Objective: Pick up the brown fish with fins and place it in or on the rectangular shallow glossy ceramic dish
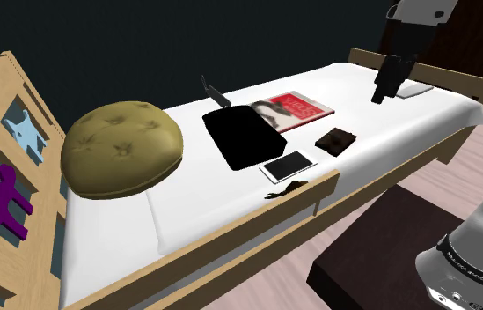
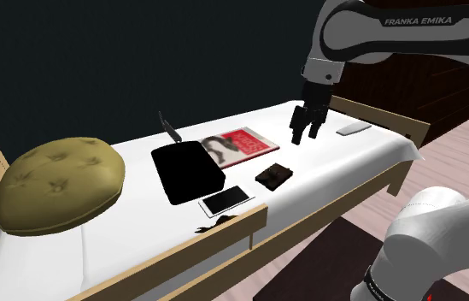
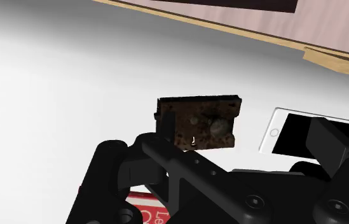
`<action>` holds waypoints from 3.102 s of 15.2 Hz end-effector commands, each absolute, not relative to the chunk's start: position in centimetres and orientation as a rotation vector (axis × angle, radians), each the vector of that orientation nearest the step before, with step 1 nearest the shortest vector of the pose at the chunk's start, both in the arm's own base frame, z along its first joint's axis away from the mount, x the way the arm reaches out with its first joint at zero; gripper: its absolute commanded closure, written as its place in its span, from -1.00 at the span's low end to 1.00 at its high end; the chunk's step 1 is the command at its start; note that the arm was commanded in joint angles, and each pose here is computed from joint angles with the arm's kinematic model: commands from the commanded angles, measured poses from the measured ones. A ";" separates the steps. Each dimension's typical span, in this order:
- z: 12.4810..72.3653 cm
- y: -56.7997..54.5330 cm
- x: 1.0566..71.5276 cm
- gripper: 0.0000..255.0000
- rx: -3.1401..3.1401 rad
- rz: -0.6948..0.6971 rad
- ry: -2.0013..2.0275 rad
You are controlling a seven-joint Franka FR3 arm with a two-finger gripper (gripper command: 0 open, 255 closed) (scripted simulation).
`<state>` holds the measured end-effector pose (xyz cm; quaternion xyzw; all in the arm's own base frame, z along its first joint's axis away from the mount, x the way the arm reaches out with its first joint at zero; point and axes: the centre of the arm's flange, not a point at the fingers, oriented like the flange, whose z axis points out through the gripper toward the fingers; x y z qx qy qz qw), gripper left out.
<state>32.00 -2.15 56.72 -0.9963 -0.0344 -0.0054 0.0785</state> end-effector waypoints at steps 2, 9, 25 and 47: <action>56.2 -0.8 32.0 -1.00 -2.988 -0.027 -0.118; 52.5 8.2 31.5 -1.00 -3.025 -0.100 -0.227; 43.2 24.6 29.7 -1.00 -3.078 -0.244 -0.439; 40.3 24.7 30.1 1.00 -3.078 -0.244 -0.439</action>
